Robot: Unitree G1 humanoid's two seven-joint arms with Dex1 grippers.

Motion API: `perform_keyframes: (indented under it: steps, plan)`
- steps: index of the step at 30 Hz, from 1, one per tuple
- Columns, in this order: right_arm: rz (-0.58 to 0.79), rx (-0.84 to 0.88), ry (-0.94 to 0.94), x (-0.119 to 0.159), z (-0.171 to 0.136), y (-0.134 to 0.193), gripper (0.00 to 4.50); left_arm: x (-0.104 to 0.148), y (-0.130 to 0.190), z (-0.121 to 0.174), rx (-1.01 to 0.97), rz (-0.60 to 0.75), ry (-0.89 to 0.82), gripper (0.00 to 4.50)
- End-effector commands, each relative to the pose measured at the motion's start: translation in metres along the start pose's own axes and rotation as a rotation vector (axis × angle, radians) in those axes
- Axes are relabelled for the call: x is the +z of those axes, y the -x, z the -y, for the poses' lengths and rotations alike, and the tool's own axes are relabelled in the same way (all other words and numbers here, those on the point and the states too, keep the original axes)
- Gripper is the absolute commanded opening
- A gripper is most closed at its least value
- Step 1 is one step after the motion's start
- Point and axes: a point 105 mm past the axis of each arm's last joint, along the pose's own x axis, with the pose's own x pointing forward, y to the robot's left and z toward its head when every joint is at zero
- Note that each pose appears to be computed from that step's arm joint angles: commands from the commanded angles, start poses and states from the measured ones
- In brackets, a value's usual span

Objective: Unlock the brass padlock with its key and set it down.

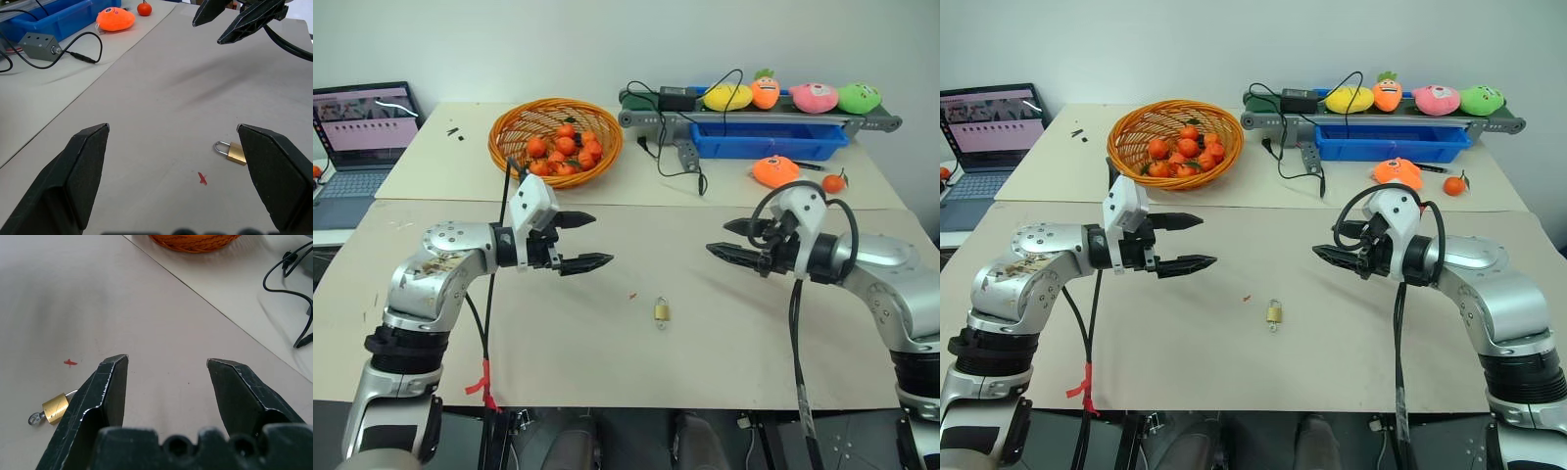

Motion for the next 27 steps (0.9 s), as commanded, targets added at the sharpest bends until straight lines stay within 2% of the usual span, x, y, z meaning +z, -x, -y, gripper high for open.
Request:
perform_keyframes:
  steps: [1, 4, 10, 18, 27]
  plan:
    - [0.018, 0.028, 0.035, 0.011, -0.004, 0.001, 3.1, 0.006, -0.001, -0.001, -0.003, -0.015, -0.095, 4.46]
    - [-0.019, 0.098, -0.027, 0.007, -0.017, 0.008, 3.1, -0.003, -0.014, -0.002, -0.079, -0.057, -0.162, 4.46]
    - [-0.049, 0.184, -0.08, 0.009, -0.04, 0.026, 3.1, 0.008, -0.031, -0.008, -0.177, -0.003, -0.227, 4.46]
    - [-0.124, 0.118, -0.005, 0.004, -0.043, 0.02, 3.1, 0.013, -0.045, -0.005, -0.25, 0.035, -0.268, 4.46]
    - [-0.121, 0.042, 0.001, 0.004, -0.034, 0.024, 3.1, 0.0, -0.057, 0.019, -0.456, -0.01, -0.352, 4.46]
